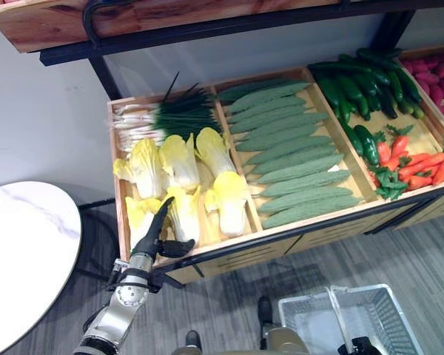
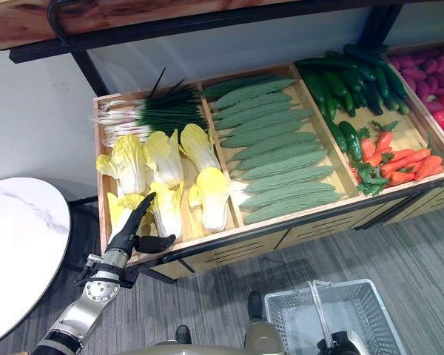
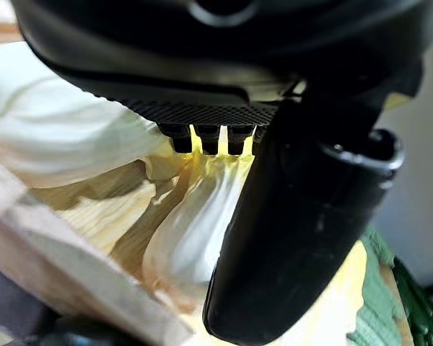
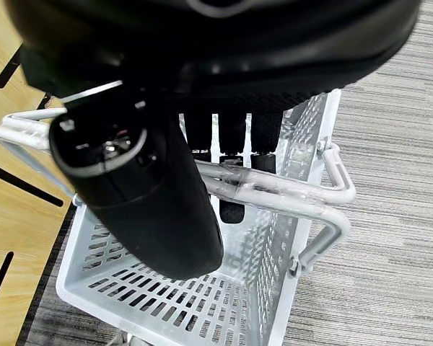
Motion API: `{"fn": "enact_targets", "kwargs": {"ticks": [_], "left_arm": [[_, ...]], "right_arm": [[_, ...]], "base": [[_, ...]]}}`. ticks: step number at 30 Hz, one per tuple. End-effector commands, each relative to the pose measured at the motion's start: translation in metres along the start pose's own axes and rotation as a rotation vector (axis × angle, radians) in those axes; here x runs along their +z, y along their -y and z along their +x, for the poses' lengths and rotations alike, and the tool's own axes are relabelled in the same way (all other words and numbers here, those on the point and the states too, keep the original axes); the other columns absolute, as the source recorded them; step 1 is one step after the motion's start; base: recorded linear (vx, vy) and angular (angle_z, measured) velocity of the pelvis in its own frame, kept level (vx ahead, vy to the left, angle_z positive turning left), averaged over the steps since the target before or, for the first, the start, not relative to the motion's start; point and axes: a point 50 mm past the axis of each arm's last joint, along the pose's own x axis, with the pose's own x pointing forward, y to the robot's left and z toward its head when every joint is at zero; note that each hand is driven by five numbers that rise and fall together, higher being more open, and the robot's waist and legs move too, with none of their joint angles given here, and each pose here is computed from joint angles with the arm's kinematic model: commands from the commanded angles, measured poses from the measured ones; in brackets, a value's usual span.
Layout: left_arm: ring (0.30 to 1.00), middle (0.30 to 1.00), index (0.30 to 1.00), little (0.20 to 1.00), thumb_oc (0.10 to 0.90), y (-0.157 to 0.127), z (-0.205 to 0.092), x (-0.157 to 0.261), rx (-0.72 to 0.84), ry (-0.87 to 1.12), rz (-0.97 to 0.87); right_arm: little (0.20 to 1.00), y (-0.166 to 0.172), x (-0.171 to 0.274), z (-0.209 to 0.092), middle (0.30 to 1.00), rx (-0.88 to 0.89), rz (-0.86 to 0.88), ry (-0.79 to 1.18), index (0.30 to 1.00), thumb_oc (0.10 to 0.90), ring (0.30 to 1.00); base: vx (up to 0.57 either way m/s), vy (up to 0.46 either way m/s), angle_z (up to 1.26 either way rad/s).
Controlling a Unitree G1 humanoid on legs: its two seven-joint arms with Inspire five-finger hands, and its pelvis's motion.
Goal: Get the vegetables into the basket
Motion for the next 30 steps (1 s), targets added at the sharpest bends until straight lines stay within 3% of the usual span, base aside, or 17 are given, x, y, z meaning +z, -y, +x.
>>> {"fn": "enact_targets", "kwargs": {"ticks": [1,6,7,8,9,15,23,26,30], "left_arm": [[1.000,1.000,1.000,1.000,0.900,-0.004,0.011,-0.005,0.021,-0.019,0.087],[1.000,1.000,1.000,1.000,0.900,0.014,0.004,-0.043,-0.029,-0.194,0.197],[0.734,0.734,0.734,0.734,0.710,0.028,-0.011,-0.080,-0.072,-0.386,0.276],[0.500,0.500,0.500,0.500,0.543,0.034,-0.014,-0.087,-0.081,-0.426,0.292],[0.300,0.300,0.300,0.300,0.400,0.040,-0.022,-0.100,-0.100,-0.502,0.324],[0.300,0.300,0.300,0.300,0.400,0.053,-0.050,-0.130,-0.143,-0.736,0.417],[0.300,0.300,0.300,0.300,0.400,0.043,-0.087,-0.156,-0.029,-1.014,0.253],[0.300,0.300,0.300,0.300,0.400,0.037,-0.080,-0.153,0.095,-1.016,0.121],[0.300,0.300,0.300,0.300,0.400,0.029,-0.047,-0.134,0.249,-0.868,0.001]], "right_arm": [[0.300,0.004,0.011,0.003,0.300,-0.021,-0.002,0.025,0.300,0.400,0.300],[0.300,0.003,0.015,0.003,0.300,-0.018,-0.007,0.033,0.300,0.400,0.300],[0.300,0.001,0.018,0.003,0.300,-0.015,-0.020,0.037,0.300,0.400,0.300],[0.300,0.001,0.020,0.004,0.300,-0.017,-0.028,0.040,0.300,0.400,0.300],[0.300,0.001,0.022,0.004,0.300,-0.019,-0.033,0.046,0.300,0.400,0.300],[0.300,0.003,0.036,0.006,0.300,-0.027,-0.073,0.083,0.300,0.400,0.300],[0.300,0.001,0.037,0.006,0.300,-0.003,-0.109,0.090,0.300,0.400,0.300],[0.300,-0.001,0.031,0.005,0.300,0.005,-0.111,0.072,0.300,0.400,0.300],[0.300,-0.002,0.020,0.004,0.300,-0.003,-0.104,0.035,0.300,0.400,0.300]], "base": [[0.00,0.000,0.00],[0.00,0.000,0.00],[0.00,0.002,-0.05],[0.00,0.006,-0.05],[0.00,0.014,-0.06],[0.01,0.016,-0.11],[0.03,0.017,-0.24],[0.03,0.012,0.05],[0.01,0.008,-0.17]]}}
